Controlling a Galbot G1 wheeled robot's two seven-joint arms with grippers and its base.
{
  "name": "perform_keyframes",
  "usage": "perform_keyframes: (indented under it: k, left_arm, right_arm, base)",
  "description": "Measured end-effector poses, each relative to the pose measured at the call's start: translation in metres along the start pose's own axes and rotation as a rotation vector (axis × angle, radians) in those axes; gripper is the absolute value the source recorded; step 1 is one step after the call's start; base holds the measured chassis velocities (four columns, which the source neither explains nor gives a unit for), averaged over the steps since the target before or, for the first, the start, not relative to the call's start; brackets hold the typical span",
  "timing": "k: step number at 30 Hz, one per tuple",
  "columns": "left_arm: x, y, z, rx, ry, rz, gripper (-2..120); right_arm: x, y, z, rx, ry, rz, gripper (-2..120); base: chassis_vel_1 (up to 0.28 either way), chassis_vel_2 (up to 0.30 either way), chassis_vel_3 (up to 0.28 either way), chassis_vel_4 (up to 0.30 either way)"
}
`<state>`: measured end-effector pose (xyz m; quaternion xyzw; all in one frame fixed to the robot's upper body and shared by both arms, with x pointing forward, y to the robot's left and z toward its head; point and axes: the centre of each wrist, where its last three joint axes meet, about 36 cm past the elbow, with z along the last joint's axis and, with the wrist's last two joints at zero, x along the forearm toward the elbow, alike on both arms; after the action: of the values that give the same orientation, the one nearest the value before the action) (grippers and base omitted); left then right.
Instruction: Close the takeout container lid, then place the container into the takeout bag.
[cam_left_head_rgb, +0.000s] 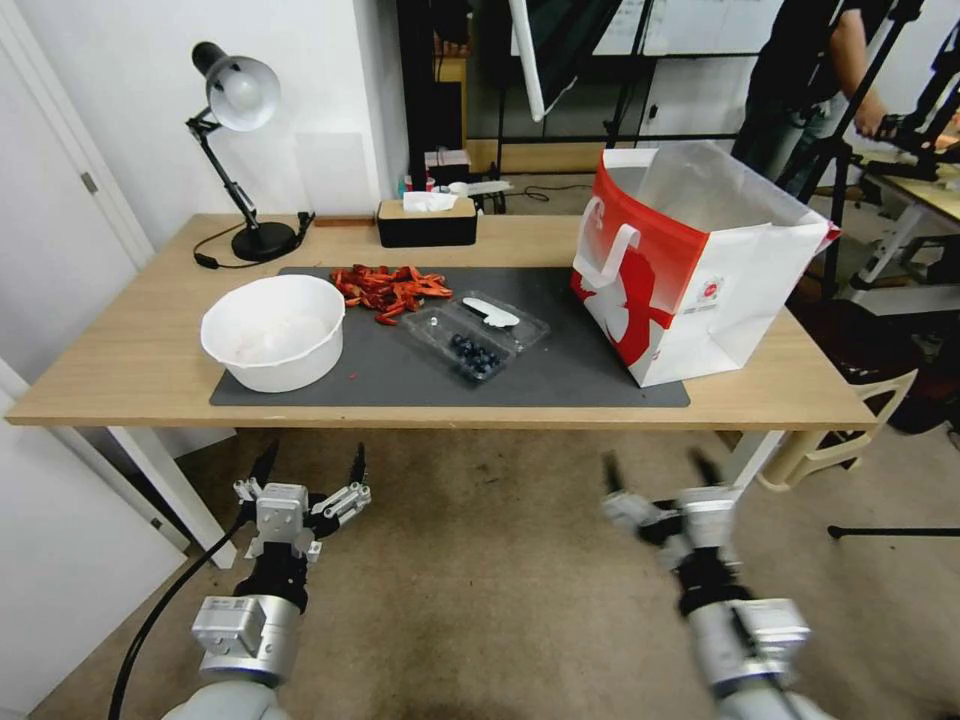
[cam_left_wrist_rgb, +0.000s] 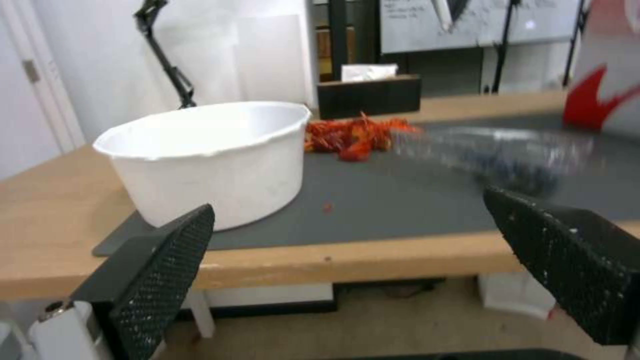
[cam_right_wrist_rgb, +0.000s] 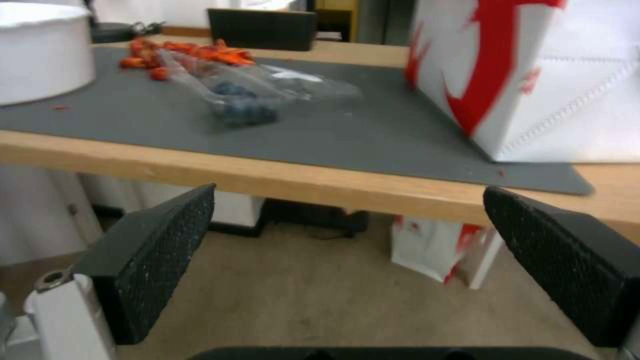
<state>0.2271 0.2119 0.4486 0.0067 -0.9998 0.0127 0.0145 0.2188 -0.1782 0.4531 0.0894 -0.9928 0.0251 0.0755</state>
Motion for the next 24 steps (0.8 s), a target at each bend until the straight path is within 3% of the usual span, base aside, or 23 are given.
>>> perform_keyframes:
  k: [3,6,24]
  left_arm:
    - [0.004,-0.013,-0.017,0.108,0.029,-0.035,100]
    - [0.008,-0.021,-0.025,0.163,0.051,-0.045,100]
    - [0.009,-0.019,-0.018,0.154,0.045,-0.013,100]
  right_arm:
    - [0.001,0.000,-0.004,0.003,-0.010,-0.006,100]
    - [0.001,-0.001,-0.005,0.004,-0.014,-0.004,100]
    - [-0.003,-0.005,-0.003,-0.008,-0.032,0.000,100]
  base:
    - [0.000,0.000,0.000,0.000]
    - [0.000,0.000,0.000,0.000]
    - [0.000,0.000,0.000,0.000]
